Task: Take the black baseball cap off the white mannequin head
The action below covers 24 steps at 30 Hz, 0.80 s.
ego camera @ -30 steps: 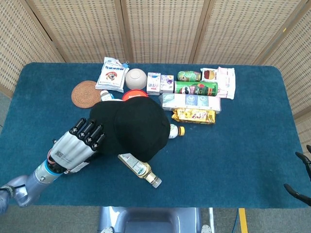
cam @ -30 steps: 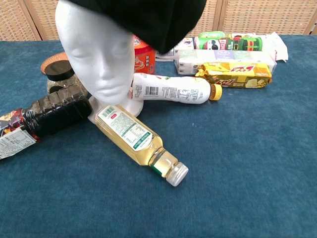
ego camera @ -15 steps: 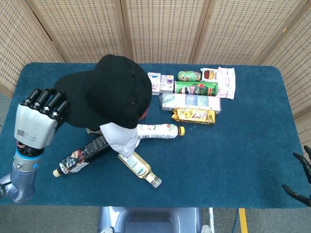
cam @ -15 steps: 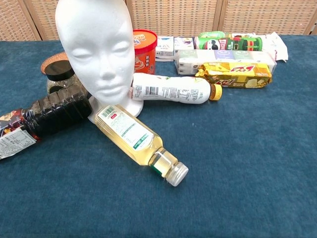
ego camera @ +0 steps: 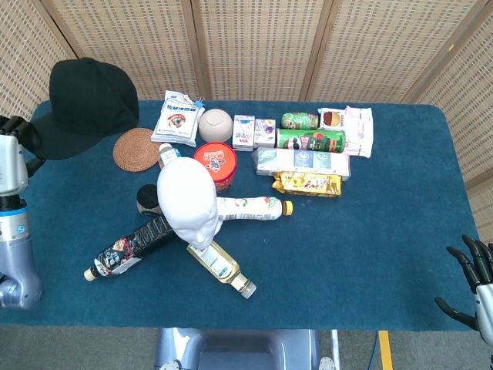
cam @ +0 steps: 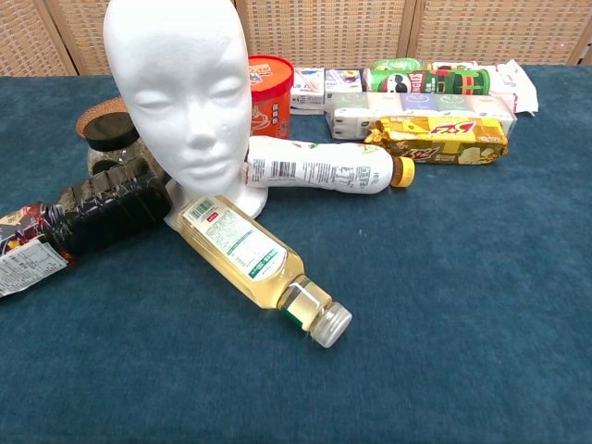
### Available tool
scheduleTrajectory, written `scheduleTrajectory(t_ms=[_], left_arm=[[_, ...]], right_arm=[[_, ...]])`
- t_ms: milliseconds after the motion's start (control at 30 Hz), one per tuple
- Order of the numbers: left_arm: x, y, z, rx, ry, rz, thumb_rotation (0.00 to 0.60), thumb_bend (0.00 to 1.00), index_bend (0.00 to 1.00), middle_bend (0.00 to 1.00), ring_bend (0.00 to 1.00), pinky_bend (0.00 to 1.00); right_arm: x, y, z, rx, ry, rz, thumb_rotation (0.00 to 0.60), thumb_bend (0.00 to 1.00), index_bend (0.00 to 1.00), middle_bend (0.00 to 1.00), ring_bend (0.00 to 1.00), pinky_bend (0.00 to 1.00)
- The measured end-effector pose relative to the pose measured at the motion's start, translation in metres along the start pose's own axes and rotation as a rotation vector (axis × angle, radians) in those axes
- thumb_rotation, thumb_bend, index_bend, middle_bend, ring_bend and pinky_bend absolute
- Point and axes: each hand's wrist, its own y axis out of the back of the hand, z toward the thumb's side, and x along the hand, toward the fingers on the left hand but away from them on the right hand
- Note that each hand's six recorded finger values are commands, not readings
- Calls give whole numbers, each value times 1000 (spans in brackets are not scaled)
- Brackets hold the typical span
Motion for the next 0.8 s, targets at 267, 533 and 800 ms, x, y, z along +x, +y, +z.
scheduleTrajectory(t_ms=[267, 533, 800], left_arm=[[-12, -44, 13, -28, 77, -118, 600, 334, 712, 621, 506, 655], [-22, -71, 27, -14, 93, -170, 600, 334, 715, 623, 508, 661], [-28, -81, 40, 20, 75, -190, 600, 333, 715, 623, 509, 651]], right_arm=[[-2, -2, -3, -2, -6, 18, 600, 0, 152, 38, 16, 0], [-3, -2, -6, -16, -10, 26, 600, 0, 151, 38, 17, 0], [-3, -1, -6, -17, -9, 27, 600, 0, 152, 38, 17, 0]])
